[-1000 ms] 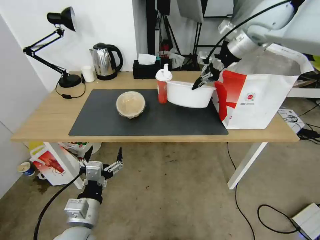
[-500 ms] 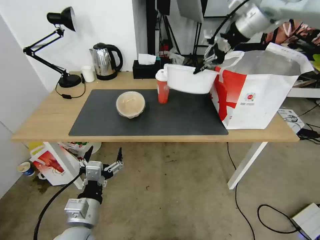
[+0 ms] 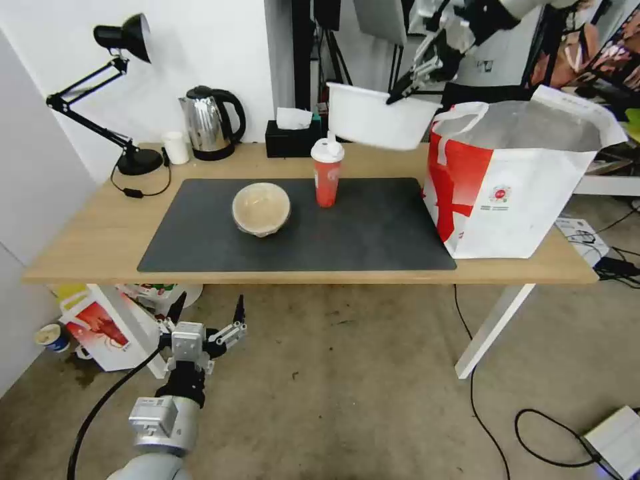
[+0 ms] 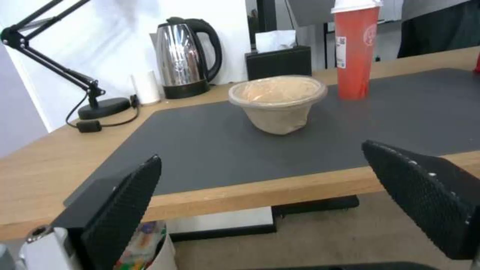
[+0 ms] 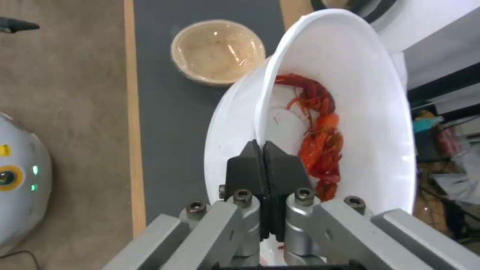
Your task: Pick up the trash from the table and place it into the takeout bag.
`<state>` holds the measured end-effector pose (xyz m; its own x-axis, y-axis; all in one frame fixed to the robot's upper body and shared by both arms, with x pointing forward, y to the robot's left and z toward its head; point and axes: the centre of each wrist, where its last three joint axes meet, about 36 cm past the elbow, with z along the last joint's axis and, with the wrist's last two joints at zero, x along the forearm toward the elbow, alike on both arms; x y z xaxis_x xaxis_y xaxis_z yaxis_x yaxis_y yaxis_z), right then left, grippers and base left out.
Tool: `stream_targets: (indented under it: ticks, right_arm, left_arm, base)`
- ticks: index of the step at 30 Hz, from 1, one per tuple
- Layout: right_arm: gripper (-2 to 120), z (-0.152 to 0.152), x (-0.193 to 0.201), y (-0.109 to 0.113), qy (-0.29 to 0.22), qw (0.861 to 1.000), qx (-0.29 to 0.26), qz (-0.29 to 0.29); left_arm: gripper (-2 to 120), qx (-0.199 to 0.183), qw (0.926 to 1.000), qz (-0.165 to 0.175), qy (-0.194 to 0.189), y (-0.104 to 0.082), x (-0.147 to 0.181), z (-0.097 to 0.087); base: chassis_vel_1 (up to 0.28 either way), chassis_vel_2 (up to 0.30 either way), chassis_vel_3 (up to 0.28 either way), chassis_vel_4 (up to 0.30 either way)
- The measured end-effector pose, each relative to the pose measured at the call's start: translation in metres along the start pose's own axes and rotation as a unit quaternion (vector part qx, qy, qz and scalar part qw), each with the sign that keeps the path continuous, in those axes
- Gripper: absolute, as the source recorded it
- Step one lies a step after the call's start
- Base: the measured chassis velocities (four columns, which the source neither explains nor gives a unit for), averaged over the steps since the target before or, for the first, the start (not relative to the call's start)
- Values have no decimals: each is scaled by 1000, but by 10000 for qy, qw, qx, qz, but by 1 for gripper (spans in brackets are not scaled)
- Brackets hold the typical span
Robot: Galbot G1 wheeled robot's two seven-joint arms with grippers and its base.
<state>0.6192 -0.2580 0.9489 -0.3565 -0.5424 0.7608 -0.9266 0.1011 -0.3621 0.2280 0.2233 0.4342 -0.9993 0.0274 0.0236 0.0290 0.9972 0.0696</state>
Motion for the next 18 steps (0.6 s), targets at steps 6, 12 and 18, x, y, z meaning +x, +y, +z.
stream_targets:
  ticks: [6,12,18]
  right_arm:
    - [0,-5,16,-4,-86,9998,26,182]
    - [0,1,33,-5,-128,9993,4,359]
    - [0,20,46,-4,-109,9987,-60,500]
  left_arm:
    - [100,0,10000,0,0,0,0,0]
    - [100,0,10000,0,0,0,0,0]
    - [100,0,10000,0,0,0,0,0]
  base:
    - [0,0,0,0]
    - [0,0,0,0]
    - [0,0,0,0]
